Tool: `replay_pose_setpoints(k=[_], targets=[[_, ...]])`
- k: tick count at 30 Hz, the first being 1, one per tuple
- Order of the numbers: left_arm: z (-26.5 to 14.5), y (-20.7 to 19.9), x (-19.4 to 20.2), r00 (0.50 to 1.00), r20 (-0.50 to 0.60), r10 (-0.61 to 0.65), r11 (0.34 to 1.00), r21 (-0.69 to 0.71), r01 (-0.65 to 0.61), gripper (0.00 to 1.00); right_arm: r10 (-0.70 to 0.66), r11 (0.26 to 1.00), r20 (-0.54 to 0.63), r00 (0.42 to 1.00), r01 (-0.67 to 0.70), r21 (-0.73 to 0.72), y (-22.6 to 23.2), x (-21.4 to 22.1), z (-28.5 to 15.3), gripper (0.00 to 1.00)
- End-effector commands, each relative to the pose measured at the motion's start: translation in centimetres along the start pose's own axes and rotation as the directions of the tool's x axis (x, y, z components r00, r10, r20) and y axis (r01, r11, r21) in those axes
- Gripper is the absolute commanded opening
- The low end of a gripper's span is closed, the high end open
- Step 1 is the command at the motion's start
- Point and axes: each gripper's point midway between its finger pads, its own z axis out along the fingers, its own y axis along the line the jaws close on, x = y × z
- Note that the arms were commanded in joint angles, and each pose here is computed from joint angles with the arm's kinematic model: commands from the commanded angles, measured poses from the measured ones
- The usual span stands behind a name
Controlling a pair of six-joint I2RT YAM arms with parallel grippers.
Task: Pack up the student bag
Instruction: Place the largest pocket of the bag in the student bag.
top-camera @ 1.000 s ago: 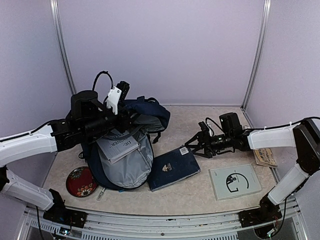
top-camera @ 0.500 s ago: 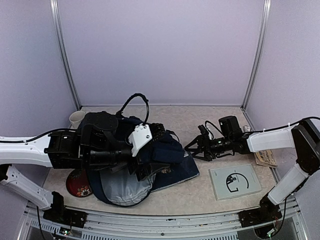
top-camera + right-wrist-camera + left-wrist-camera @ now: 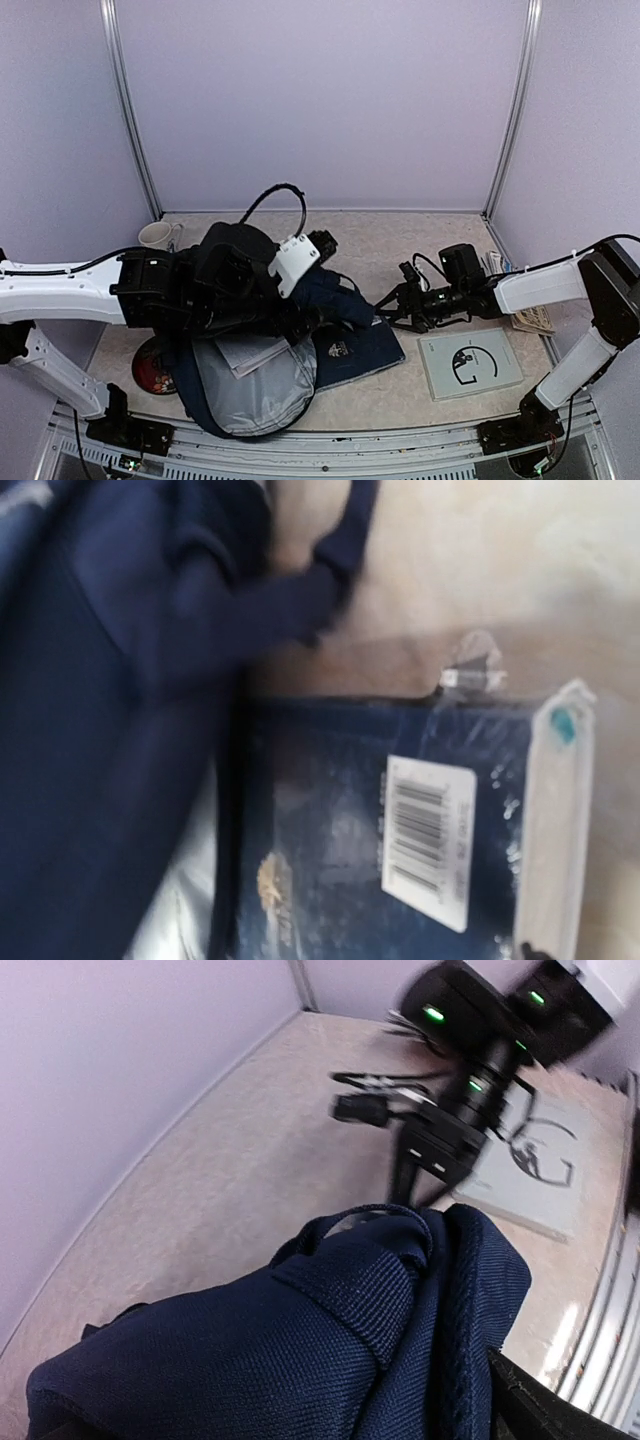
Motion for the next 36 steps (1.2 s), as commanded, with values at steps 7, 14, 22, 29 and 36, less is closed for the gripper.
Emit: replay_pose_setpoints(k=[7,14,22,29,36], targets=[[-0.5,14.4,-7.2,0.973,0.154,-0.172,0.936,-0.283,0.21,0.99,-0.066,0.995,-0.002,0.998,0.066,-0.071,1.9,1.0,-0.3,0.81],[-0.8,5.7,2.6,0.956,-0.277,-0.096,0.994,0.029,0.108,0.99,-0.078,0.996,0.004,0.997,0.078,-0.04,1.6,1.2,-0.7,0.82],[-5.9,11.2,9.7,0.82,-0.426,-0.383,0.91,-0.324,0.258,0.99,-0.062,0.997,-0.005,0.998,0.062,-0.044,1.3,1.2,-0.2,0.81],[-8.5,9.3,5.7,0.872,-0.293,-0.392,0.919,-0.074,0.388,0.99,-0.062,0.997,-0.007,0.998,0.061,-0.041,1.4,0.8,0.0,0.81],[-11.4,13.4,5.2,0.844,-0.186,-0.502,0.864,-0.132,0.485,0.99,-0.065,0.997,-0.005,0.998,0.065,-0.034,1.6,0.7,0.0,0.81]])
